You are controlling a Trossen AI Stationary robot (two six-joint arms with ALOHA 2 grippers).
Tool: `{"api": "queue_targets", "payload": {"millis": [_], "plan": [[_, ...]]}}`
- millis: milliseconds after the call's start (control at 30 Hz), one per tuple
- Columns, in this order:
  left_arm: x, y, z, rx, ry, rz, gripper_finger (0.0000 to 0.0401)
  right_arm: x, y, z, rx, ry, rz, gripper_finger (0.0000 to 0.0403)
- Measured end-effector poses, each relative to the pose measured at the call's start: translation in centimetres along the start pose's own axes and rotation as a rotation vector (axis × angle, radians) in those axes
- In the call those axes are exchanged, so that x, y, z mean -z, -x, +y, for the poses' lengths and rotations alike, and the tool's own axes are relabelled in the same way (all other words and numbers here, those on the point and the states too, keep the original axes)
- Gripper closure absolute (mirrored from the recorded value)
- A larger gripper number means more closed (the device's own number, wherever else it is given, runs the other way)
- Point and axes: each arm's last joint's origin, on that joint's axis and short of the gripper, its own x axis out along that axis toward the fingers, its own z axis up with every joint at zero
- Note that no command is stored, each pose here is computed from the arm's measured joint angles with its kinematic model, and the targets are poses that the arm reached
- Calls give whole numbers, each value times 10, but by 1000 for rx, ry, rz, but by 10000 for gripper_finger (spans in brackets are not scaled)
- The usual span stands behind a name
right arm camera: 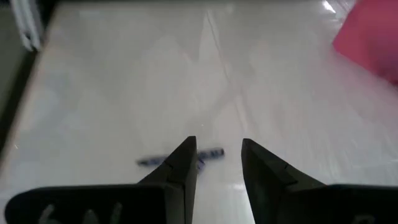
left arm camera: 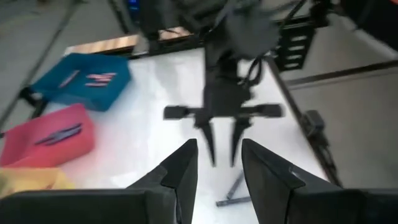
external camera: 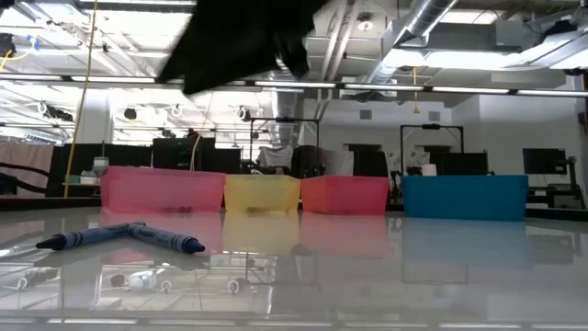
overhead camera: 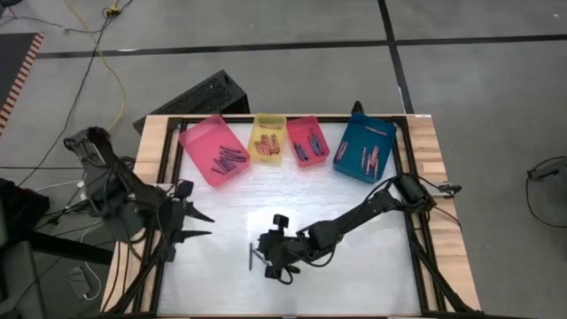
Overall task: Sort crayons
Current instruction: Put the blue crayon into the red bin
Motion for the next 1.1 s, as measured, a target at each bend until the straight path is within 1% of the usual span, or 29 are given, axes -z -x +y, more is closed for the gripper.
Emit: {"api": "queue_targets", "payload": {"millis": [133, 233, 367, 433, 500, 567, 633, 733, 767, 833, 933, 1033, 1100], "plan": [[9, -5, -18, -76, -12, 26, 287, -13, 14, 16, -36, -4, -25, 282], [16, -15, -34, -149, -10, 29, 287, -8, 24, 32, -74, 10, -26, 282], [23, -36, -58, -173, -5, 42, 288, 2, 37, 53, -120, -23, -18, 282], [20, -44, -69, -134, 9, 10, 288, 6, 44, 62, -117, -43, -24, 282], [12, -48, -79, -35, 30, -42, 288, 10, 51, 71, -104, -81, -37, 284], [-3, -48, -84, 72, 81, -134, 288, 15, 53, 79, -97, -130, -55, 287], [-15, -43, -84, 130, 125, -219, 288, 21, 57, 87, -96, -138, -60, 292], [-26, -34, -79, 141, 167, -303, 288, 31, 46, 98, -81, -145, -61, 299], [-28, -32, -76, 136, 175, -318, 288, 38, 42, 102, -72, -127, -45, 302], [-31, -28, -73, 140, 187, -330, 288, 43, 27, 106, -54, -125, -40, 306], [-28, -28, -73, 142, 205, -302, 288, 50, 5, 110, -8, -112, -28, 311], [-20, -29, -73, 131, 227, -238, 288, 52, -17, 112, 32, -111, 5, 312], [-14, -30, -73, 125, 260, -186, 288, 48, -28, 111, 62, -142, 26, 312]]}}
